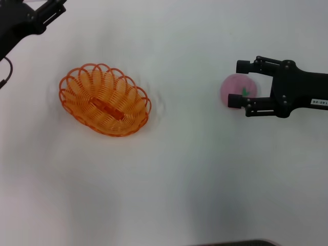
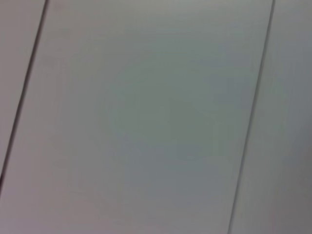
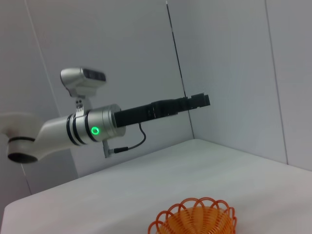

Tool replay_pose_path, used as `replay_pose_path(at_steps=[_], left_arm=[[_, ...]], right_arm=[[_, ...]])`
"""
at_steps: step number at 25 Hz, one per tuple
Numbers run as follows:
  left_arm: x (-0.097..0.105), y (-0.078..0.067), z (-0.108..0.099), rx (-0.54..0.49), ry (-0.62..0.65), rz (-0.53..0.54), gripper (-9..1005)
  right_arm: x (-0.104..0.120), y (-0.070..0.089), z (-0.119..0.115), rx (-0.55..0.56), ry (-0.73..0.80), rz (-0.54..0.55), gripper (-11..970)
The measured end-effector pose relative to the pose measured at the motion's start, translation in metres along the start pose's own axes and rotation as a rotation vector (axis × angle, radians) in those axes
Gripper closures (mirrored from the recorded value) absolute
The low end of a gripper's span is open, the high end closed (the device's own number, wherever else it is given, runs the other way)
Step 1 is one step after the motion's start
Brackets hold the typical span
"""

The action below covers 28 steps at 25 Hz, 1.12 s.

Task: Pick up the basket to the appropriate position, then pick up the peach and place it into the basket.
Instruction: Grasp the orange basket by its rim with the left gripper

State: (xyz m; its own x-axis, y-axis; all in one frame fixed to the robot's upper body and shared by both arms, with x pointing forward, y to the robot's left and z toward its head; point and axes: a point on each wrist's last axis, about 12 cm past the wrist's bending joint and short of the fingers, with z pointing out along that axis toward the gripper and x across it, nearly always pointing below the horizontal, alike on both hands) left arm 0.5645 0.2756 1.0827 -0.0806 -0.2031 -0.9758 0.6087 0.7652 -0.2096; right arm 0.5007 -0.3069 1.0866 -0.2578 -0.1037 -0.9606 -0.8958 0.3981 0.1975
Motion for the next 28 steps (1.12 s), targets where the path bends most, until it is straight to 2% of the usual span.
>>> replay_pose_path(at_steps=[3,13,20,28], left_arm=[[-0.008,0.002,0.005,0.018,0.04,-0.014,124],[-0.041,0.003,0.033,0.046,0.307,-0.033,124],[-0.07,0.0,0.05,-0.044,0.554,0.004,124],[-0.098,-0.016,0.076,-0.126,0.879,0.093,124]], right_arm=[[0.001,0.0,0.001,0.002,0.004,0.003,16],[0.002,0.0,0.0,0.008,0.0,0.003,16],[0.003,0.001,-0.001,0.01,0.001,0.002,16],[0.003,0.001,-0.002,0.011,0.002,0.002,16]])
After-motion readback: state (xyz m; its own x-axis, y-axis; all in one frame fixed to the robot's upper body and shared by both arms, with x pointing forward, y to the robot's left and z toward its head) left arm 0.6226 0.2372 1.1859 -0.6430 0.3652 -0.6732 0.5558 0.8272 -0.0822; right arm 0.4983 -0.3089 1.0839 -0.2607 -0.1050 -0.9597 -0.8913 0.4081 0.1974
